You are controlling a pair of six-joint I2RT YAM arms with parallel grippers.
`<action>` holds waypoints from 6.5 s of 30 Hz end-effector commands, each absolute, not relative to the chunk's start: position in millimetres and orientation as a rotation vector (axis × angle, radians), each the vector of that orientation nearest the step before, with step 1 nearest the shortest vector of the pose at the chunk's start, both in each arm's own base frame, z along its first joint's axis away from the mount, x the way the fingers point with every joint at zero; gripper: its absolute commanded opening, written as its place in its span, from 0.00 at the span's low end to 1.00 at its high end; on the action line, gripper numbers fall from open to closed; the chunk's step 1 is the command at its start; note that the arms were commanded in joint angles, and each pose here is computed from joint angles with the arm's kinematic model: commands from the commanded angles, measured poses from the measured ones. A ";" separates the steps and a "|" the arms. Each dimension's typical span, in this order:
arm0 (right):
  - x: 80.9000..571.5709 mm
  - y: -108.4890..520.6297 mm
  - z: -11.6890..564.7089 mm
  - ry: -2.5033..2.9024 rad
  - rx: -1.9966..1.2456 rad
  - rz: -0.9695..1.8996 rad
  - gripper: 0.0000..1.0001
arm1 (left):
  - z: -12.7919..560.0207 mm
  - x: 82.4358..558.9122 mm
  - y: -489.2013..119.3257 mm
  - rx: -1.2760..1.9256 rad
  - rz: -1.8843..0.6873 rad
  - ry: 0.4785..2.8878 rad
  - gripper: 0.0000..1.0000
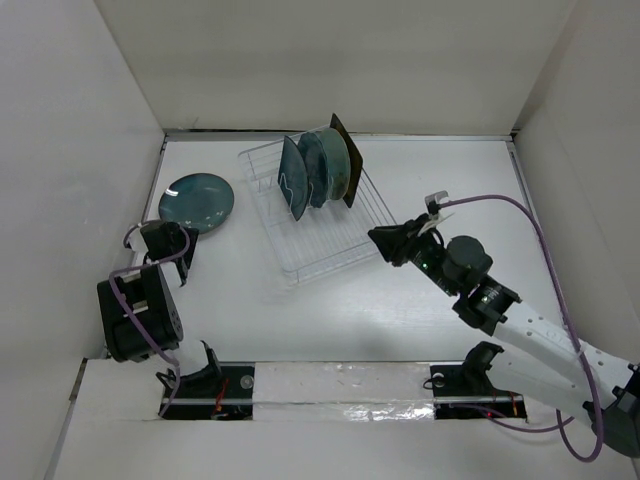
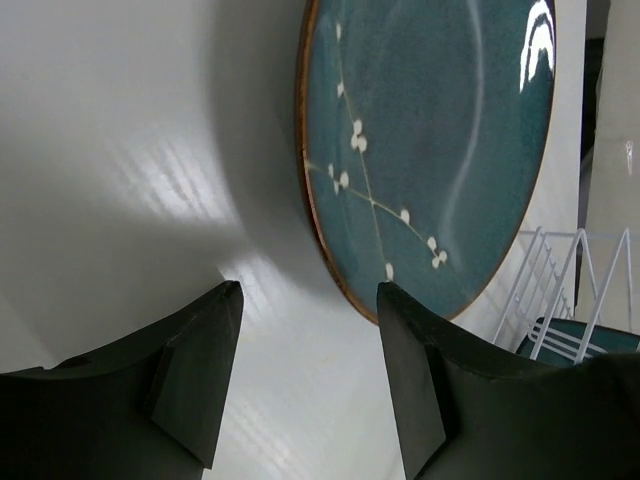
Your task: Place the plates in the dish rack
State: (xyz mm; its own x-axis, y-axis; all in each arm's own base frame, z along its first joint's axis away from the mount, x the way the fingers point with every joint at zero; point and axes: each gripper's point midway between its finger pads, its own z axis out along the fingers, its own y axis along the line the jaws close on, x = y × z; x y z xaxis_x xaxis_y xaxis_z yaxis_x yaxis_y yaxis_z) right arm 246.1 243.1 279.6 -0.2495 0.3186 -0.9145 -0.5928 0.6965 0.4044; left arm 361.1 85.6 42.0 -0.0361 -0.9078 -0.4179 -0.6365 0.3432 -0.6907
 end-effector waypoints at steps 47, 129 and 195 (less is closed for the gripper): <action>255.8 243.7 287.2 1.593 -0.283 0.888 0.56 | 262.2 335.5 93.5 -0.866 -0.425 1.293 0.00; 453.6 375.5 376.2 1.646 -0.218 0.344 0.00 | 340.8 267.3 -62.4 -0.124 -0.457 1.484 0.84; 334.3 320.3 377.9 1.496 -0.058 0.557 1.00 | 331.5 272.2 -74.7 -0.094 -0.521 1.497 0.90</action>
State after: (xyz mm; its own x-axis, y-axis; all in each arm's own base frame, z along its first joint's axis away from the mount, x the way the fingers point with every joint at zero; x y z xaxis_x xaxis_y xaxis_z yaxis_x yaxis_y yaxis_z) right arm 350.2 351.9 347.0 -0.1246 0.1833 -0.9751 -0.4031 0.8887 0.2186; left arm 273.9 -67.8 314.4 -0.0619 -0.3721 -0.9261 0.2123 0.9018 -0.3765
